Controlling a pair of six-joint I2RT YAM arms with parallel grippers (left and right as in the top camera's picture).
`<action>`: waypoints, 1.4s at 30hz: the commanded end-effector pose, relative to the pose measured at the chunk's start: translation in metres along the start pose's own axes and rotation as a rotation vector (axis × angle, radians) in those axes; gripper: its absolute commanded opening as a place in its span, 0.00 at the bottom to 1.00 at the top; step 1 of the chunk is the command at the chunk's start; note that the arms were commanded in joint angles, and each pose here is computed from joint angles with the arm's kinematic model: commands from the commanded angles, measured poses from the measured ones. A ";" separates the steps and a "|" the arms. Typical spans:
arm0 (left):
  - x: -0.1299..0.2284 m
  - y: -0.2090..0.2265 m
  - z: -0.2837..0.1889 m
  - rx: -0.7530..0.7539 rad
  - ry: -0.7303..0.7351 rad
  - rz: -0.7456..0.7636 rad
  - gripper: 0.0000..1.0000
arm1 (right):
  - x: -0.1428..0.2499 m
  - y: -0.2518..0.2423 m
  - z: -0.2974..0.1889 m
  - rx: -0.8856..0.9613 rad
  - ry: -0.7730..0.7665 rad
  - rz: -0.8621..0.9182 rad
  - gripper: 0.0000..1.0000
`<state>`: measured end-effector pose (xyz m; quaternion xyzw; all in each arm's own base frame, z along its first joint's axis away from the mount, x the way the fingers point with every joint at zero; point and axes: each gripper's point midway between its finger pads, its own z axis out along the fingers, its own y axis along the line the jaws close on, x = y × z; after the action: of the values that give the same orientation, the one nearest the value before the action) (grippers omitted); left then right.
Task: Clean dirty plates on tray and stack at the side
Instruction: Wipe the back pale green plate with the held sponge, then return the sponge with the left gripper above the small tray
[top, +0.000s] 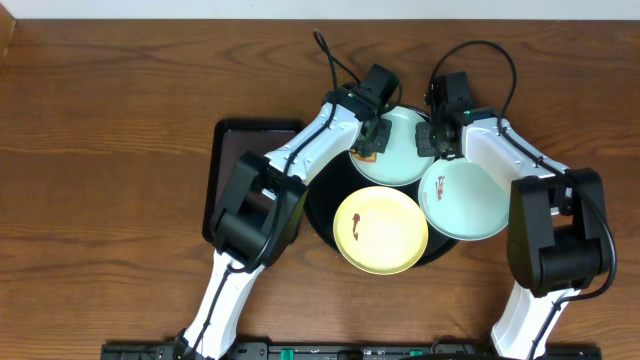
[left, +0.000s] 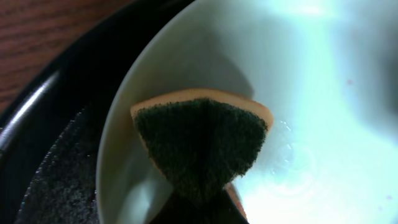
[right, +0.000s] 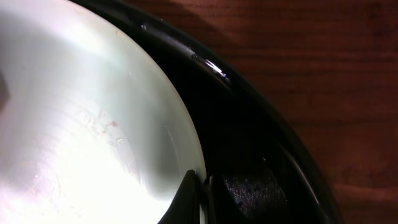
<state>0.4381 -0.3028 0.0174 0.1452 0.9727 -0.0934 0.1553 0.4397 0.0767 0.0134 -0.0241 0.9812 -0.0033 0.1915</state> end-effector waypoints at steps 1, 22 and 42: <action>0.005 0.010 0.008 -0.054 0.008 -0.007 0.07 | 0.000 -0.009 0.002 0.033 0.008 -0.007 0.01; 0.080 -0.042 0.037 0.181 0.193 0.031 0.07 | 0.000 -0.009 0.002 0.033 0.008 -0.007 0.01; -0.080 0.033 -0.147 0.609 -0.171 -0.327 0.07 | 0.001 -0.009 0.002 0.034 0.011 -0.007 0.01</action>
<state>0.4772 -0.2783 0.1129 0.0310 0.9136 -0.3804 0.1404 0.4392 0.0765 0.0135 -0.0241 0.9815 -0.0038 0.1897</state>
